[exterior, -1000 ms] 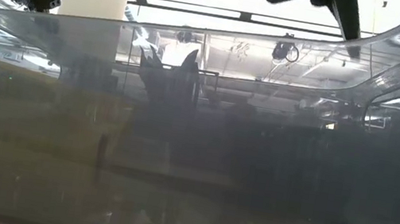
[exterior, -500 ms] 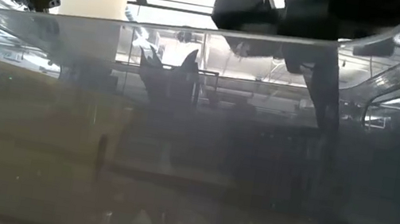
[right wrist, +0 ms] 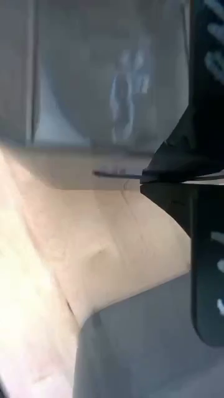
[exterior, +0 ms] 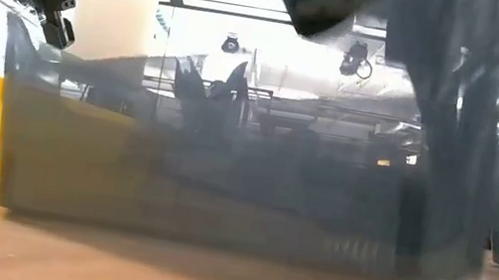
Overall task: Stack baskets on shelf by color
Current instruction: Stack the bottom left gray bin on top of the top gray bin
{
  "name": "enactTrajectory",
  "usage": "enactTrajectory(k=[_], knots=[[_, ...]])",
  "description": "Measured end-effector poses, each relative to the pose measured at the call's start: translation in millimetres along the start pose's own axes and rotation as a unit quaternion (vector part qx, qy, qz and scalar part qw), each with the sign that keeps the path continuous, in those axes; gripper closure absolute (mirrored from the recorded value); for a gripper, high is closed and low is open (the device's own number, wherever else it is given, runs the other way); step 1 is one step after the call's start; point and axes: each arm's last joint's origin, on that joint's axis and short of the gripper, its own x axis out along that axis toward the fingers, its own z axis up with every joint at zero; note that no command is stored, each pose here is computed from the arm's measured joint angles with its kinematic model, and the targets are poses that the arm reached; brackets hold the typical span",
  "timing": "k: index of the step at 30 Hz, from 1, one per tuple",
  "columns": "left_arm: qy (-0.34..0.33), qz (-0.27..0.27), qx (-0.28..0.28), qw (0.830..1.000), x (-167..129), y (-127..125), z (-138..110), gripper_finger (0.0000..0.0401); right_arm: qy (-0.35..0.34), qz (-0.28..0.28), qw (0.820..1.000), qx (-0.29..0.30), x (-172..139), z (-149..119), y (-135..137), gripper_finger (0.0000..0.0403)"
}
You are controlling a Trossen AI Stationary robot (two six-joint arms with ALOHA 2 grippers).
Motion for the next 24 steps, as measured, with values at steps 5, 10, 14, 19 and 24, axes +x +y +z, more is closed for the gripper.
enactTrajectory(k=[5, 10, 14, 19, 24], knots=[[0.000, 0.000, 0.003, 1.000, 0, 0, 0, 0.0298, -0.021, -0.030, 0.999, 0.002, -38, -5, 2, 0.0393], [-0.002, -0.002, 0.012, 1.000, 0, 0, 0, 0.0302, -0.022, -0.070, 0.997, 0.014, -78, -22, -1, 0.0394], [-0.005, -0.006, 0.011, 1.000, 0, -1, 1, 0.0309, 0.003, -0.058, 0.998, -0.005, -92, -48, -16, 0.0396], [-0.028, -0.025, 0.003, 0.999, 0, -6, 5, 0.0317, 0.035, -0.045, 0.998, -0.026, -102, -92, -46, 0.0396], [-0.071, -0.043, -0.007, 0.997, -1, -12, 11, 0.0325, 0.029, -0.043, 0.998, -0.044, -107, -134, -79, 0.0397]])
